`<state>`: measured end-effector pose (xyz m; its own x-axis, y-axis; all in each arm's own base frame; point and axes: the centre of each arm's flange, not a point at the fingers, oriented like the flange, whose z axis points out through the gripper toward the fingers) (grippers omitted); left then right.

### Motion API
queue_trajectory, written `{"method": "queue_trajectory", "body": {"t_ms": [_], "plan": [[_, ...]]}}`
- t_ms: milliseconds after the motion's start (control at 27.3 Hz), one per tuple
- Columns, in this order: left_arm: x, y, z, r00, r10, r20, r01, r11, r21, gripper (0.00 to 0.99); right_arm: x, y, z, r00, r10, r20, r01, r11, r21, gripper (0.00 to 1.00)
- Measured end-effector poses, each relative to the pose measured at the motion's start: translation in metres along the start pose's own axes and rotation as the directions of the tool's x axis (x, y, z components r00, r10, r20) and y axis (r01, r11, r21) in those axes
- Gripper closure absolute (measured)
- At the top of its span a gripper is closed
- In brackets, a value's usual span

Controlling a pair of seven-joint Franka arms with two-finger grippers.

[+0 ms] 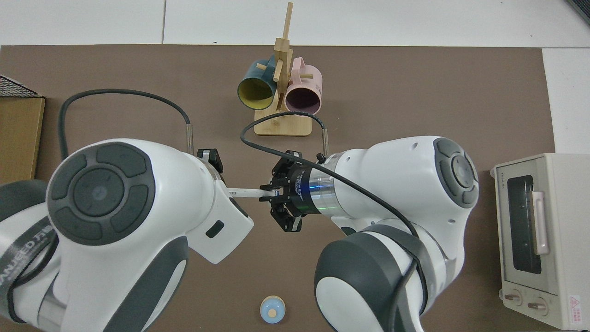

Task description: Put markers into pen holder

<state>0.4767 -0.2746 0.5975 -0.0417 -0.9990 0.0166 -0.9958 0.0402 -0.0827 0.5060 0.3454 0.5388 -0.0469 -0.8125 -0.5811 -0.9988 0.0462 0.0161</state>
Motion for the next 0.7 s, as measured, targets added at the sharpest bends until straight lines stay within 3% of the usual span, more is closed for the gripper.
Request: {"method": "queue_trajectory", "body": {"t_ms": [73, 147, 220, 257, 366, 440, 550, 696], "plan": [[0.001, 0.000, 0.001, 1.000, -0.004, -0.002, 0.004, 1.000, -0.003, 0.833, 0.000, 0.000, 0.000, 1.000, -0.014, -0.016, 0.014, 1.000, 0.005, 0.81], [0.000, 0.000, 0.001, 1.000, -0.013, -0.001, 0.013, 1.000, -0.004, 0.833, 0.002, -0.001, 0.000, 0.998, -0.038, -0.056, 0.039, 0.999, 0.019, 0.76], [-0.004, -0.002, 0.002, 1.000, -0.024, 0.000, 0.024, 1.000, -0.006, 0.833, 0.008, -0.004, -0.002, 0.992, -0.063, -0.105, 0.067, 0.997, 0.036, 0.59], [-0.006, -0.002, 0.002, 1.000, -0.028, 0.001, 0.028, 1.000, -0.007, 0.833, 0.009, -0.005, -0.003, 0.990, -0.069, -0.119, 0.074, 0.996, 0.042, 0.57], [-0.014, -0.006, 0.003, 0.999, -0.047, 0.005, 0.047, 0.999, -0.009, 0.833, 0.012, -0.008, -0.005, 0.987, -0.076, -0.138, 0.084, 0.995, 0.050, 0.34], [-0.028, -0.011, 0.005, 0.997, -0.079, 0.014, 0.079, 0.997, -0.020, 0.833, 0.013, -0.008, -0.006, 0.986, -0.086, -0.145, 0.095, 0.994, 0.051, 0.27], [-0.065, -0.023, 0.010, 0.988, -0.152, 0.028, 0.153, 0.988, -0.038, 0.833, 0.017, -0.009, -0.007, 0.976, -0.137, -0.168, 0.144, 0.989, 0.034, 0.05], [-0.118, -0.039, 0.015, 0.969, -0.243, 0.044, 0.245, 0.969, -0.046, 0.833, 0.032, -0.011, -0.016, 0.935, -0.251, -0.251, 0.255, 0.967, -0.019, 0.00]]}}
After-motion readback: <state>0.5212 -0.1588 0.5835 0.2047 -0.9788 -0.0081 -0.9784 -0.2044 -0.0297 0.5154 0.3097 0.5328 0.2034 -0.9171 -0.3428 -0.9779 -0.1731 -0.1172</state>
